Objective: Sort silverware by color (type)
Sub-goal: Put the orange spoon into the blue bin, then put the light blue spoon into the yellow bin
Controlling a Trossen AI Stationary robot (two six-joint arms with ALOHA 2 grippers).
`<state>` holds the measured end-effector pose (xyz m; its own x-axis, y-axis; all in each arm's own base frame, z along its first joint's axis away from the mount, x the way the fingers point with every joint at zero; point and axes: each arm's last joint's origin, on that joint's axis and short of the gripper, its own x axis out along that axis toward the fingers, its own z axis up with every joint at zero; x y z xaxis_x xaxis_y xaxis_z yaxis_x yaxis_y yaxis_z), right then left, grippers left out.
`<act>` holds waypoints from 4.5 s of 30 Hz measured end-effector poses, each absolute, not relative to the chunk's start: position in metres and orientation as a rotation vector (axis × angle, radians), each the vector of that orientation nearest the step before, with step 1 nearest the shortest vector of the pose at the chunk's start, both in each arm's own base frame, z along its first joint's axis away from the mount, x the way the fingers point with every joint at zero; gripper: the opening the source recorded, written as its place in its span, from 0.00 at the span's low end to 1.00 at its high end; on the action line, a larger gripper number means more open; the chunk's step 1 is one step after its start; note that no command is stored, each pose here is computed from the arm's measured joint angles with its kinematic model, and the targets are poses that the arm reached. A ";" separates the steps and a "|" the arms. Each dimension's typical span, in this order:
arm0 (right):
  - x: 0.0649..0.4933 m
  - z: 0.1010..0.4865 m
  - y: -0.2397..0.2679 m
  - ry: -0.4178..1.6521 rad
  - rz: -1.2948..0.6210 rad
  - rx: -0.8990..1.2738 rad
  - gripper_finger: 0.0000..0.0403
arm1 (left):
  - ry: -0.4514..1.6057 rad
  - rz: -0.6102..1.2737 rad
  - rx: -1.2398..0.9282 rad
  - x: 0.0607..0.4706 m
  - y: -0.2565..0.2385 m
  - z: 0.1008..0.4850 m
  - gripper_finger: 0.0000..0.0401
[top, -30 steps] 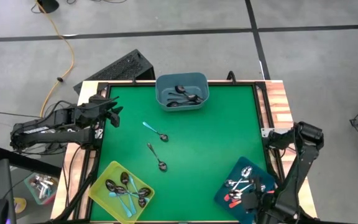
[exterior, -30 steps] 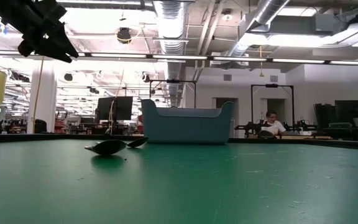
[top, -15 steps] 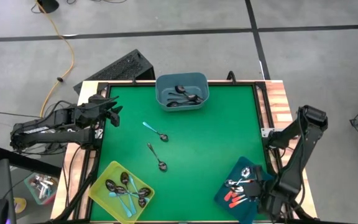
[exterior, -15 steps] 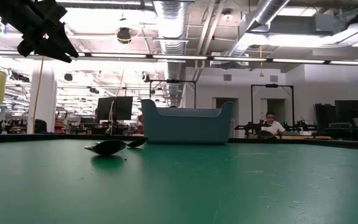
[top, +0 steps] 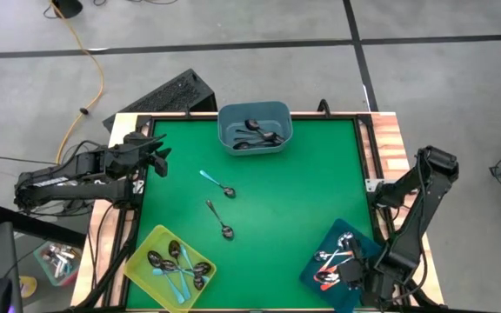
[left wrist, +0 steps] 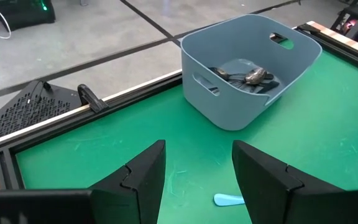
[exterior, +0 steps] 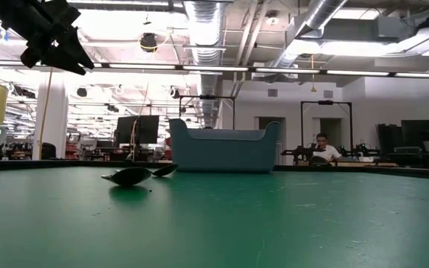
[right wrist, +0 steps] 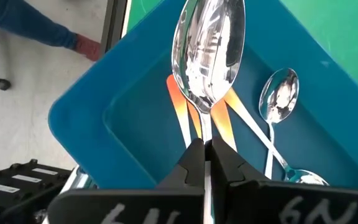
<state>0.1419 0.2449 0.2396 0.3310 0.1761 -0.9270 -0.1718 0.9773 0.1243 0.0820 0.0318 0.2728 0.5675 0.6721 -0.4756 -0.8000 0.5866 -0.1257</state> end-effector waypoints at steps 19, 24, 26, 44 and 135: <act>0.151 0.206 0.227 1.304 0.342 -0.076 0.02 | 0.388 0.895 -0.376 0.082 0.032 0.273 0.42; 0.153 0.200 0.224 1.291 0.366 -0.103 0.02 | 0.386 0.902 -0.373 0.082 0.032 0.273 0.42; 0.154 0.192 0.221 1.295 0.379 -0.083 0.02 | 0.383 0.912 -0.368 0.082 0.032 0.273 0.42; 0.153 0.156 0.202 1.328 0.367 -0.038 0.02 | 0.378 0.921 -0.372 0.082 0.032 0.273 0.42; 0.263 0.255 0.125 1.198 0.002 0.302 0.55 | 0.520 0.558 -0.332 0.087 0.024 0.271 0.42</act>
